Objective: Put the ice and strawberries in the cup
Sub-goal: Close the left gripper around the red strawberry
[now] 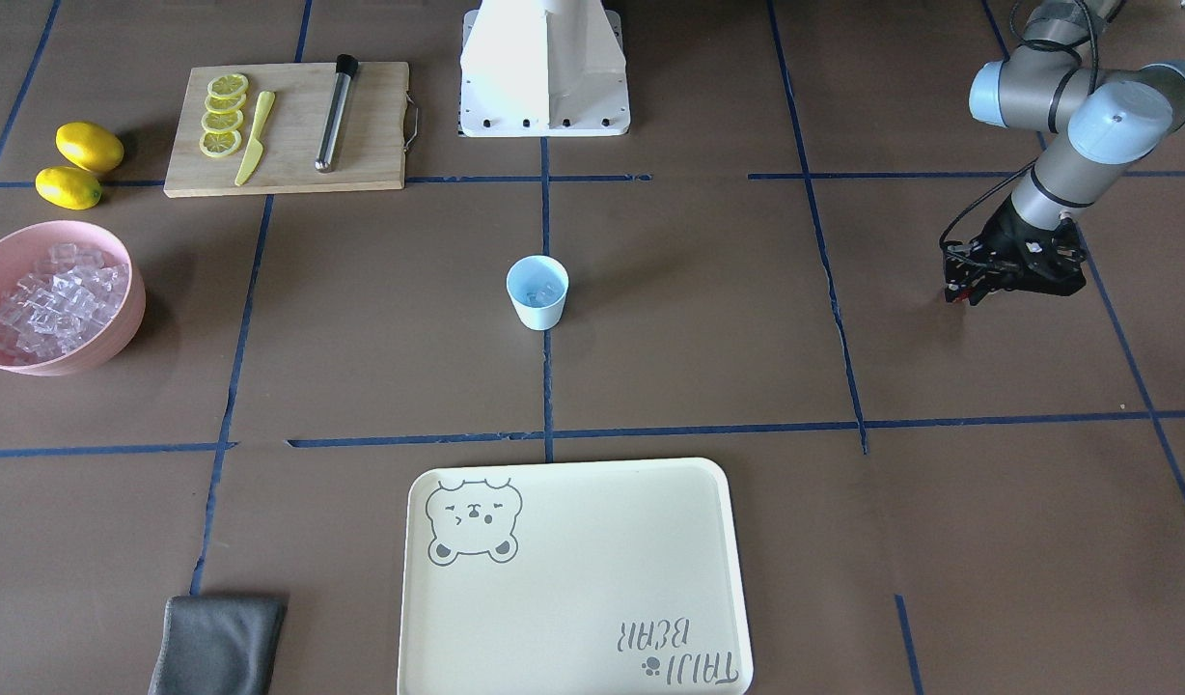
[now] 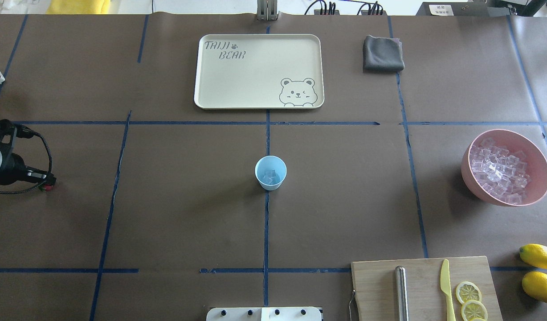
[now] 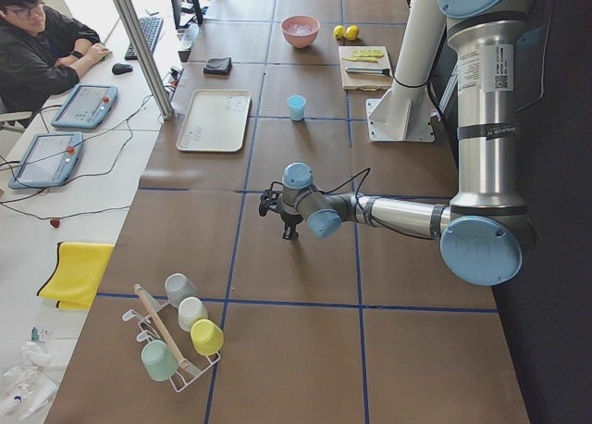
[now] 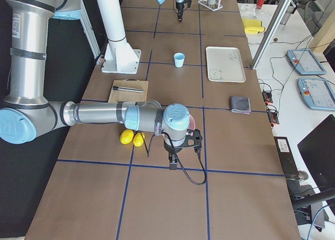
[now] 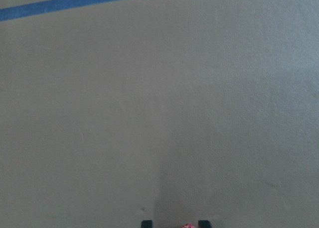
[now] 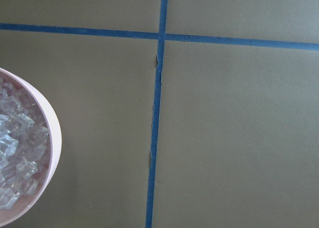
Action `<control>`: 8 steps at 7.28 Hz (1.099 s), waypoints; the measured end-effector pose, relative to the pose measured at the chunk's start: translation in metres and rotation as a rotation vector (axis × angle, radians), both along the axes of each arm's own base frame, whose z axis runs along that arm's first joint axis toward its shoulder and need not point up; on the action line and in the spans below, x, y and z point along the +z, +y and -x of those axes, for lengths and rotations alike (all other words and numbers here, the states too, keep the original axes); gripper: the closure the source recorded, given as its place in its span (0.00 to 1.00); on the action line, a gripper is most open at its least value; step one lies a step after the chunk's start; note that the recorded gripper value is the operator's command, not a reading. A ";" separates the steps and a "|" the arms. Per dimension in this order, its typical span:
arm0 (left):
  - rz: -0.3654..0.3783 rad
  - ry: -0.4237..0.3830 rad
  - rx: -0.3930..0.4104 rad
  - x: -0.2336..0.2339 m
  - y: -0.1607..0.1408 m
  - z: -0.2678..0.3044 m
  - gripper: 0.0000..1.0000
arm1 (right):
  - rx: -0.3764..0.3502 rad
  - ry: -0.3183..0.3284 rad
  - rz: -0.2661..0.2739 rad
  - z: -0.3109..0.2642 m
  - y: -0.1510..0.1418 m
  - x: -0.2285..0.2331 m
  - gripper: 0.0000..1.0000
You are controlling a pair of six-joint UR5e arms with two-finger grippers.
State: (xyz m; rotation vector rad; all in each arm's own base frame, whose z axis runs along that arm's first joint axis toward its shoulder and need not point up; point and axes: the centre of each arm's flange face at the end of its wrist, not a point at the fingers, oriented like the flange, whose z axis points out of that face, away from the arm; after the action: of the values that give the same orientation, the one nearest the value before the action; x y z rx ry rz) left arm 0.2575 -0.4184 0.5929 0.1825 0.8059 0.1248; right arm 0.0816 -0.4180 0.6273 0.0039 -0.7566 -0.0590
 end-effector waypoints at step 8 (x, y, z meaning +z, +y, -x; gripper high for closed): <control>0.035 0.177 0.034 -0.073 -0.006 0.044 1.00 | 0.000 0.000 -0.008 0.000 -0.003 -0.004 0.00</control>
State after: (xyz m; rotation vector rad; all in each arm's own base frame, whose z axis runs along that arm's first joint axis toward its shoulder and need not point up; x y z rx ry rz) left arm 0.2139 -0.4248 0.5203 0.1482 0.9869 0.1282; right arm 0.0817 -0.4208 0.6237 0.0118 -0.7561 -0.0622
